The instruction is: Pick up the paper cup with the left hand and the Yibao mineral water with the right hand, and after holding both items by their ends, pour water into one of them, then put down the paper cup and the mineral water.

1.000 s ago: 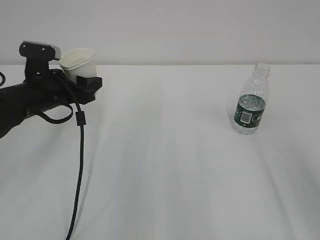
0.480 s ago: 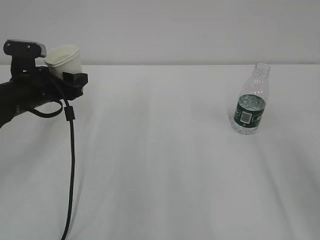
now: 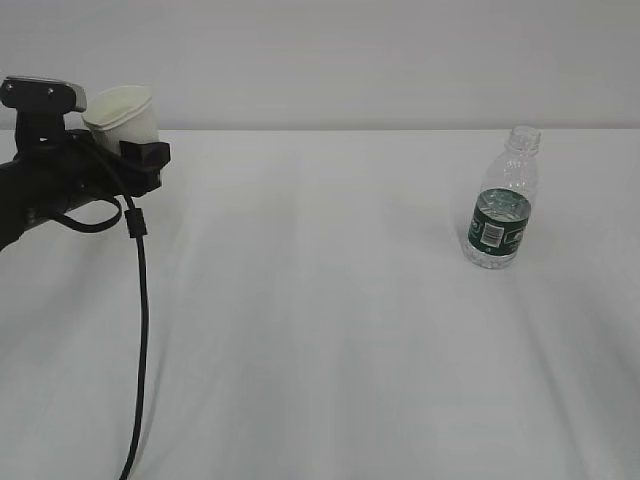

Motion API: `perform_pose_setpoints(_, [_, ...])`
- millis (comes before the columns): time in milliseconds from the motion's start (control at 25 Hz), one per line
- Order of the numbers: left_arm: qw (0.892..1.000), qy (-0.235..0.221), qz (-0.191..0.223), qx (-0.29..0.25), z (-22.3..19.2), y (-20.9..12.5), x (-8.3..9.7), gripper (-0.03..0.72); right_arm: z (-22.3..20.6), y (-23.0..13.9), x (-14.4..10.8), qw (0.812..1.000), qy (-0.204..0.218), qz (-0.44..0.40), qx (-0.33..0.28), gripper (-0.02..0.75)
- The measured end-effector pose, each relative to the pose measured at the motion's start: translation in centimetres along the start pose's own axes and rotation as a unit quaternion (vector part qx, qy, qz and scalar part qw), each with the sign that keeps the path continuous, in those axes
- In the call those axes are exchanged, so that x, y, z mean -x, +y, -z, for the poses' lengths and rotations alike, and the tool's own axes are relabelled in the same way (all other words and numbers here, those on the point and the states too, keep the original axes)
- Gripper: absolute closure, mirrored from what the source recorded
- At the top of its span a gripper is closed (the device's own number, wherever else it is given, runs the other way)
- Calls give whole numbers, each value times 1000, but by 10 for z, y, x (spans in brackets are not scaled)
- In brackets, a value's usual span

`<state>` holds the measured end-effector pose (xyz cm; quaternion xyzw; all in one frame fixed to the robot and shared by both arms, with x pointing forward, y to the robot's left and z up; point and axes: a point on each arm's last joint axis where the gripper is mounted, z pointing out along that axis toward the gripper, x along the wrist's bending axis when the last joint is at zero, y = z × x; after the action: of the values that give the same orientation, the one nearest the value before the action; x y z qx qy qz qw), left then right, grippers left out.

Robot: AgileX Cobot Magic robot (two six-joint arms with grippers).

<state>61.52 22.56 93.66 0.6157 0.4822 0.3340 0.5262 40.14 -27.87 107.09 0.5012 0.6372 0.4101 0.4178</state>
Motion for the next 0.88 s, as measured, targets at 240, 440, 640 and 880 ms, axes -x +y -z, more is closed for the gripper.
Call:
perform_pose_setpoints(240, [1000, 1, 7, -14, -7, -20, -2, 265, 0, 0, 0, 1000, 1, -6, 0, 146])
perform_pose_setpoints(440, [1000, 0, 10, -19, -11, -30, -4, 265, 0, 0, 0, 1000, 1, -7, -2, 147])
perform_pose_setpoints(640, [1000, 7, 9, -11, -13, -37, -6, 265, 0, -1, 0, 1000, 1, -7, -4, 147])
perform_pose_setpoints(880, [1000, 8, 4, 4, -17, -43, -8, 265, 0, -1, 0, 1000, 1, -7, -5, 147])
